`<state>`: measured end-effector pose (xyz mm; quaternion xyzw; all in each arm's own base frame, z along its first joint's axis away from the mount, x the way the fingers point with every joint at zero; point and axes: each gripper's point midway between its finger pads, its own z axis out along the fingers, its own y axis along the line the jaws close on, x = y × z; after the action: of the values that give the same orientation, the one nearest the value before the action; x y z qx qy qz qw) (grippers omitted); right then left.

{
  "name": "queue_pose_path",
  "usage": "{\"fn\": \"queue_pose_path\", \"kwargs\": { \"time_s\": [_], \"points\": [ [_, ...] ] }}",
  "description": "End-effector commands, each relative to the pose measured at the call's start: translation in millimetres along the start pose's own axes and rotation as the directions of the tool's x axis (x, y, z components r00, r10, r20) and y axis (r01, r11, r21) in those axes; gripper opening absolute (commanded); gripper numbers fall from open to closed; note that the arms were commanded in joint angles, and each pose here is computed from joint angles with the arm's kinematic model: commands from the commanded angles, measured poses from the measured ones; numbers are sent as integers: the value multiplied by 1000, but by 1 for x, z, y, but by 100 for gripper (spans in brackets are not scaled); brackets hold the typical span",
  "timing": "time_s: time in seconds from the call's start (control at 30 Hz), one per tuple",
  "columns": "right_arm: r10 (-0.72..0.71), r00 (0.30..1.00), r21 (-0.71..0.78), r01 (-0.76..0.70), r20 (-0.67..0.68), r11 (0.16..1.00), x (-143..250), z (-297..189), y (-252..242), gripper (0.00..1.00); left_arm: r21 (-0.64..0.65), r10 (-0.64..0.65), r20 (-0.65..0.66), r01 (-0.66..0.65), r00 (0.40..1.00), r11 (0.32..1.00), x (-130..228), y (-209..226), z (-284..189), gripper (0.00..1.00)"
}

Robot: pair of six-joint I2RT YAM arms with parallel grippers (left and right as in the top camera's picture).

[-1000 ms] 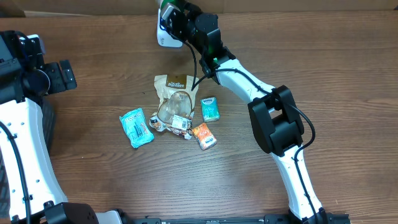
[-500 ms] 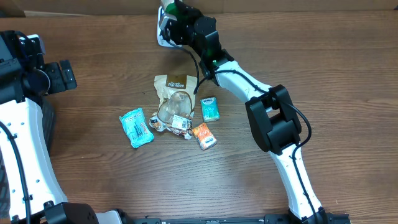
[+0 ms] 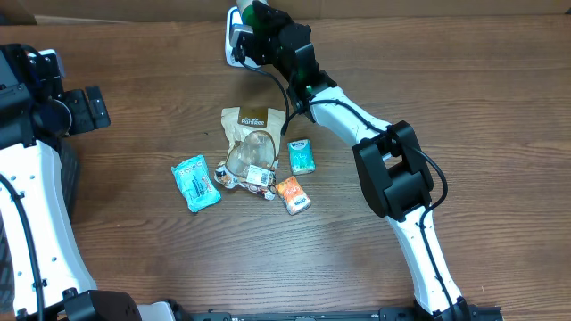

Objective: Scan the item barcode
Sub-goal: 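Hold the jar label in front of the scanner with the right gripper, then carry the jar right and set it down with the right gripper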

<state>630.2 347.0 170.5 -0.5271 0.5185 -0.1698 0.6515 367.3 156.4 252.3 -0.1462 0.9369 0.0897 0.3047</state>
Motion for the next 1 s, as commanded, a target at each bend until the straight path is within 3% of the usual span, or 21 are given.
{"fn": "queue_pose_path", "kwargs": {
  "time_s": [0.0,0.23,0.37,0.5,0.73,0.97],
  "points": [
    [177,981,75,-182,75,980,-29,-9,-52,51,-8,18,-4,-18,1000,1000,1,4,2,100],
    [356,931,51,-361,83,931,-77,-48,-119,49,-7,18,-5,-19,1000,1000,2,4,2,100],
    [505,862,-57,-503,47,863,-109,-93,-149,41,-7,18,-4,-19,1000,1000,1,4,2,100],
    [595,803,-122,-595,-46,794,-122,-149,-174,42,-7,18,-4,-19,1000,1000,1,4,2,100],
    [607,685,-210,-714,-403,668,-84,-234,-143,46,-7,18,-4,-19,1000,1000,1,4,2,100],
    [429,434,-183,-839,-792,512,5,-291,-55,45,-7,18,-4,-19,1000,1000,1,4,2,100]
  ]
}}
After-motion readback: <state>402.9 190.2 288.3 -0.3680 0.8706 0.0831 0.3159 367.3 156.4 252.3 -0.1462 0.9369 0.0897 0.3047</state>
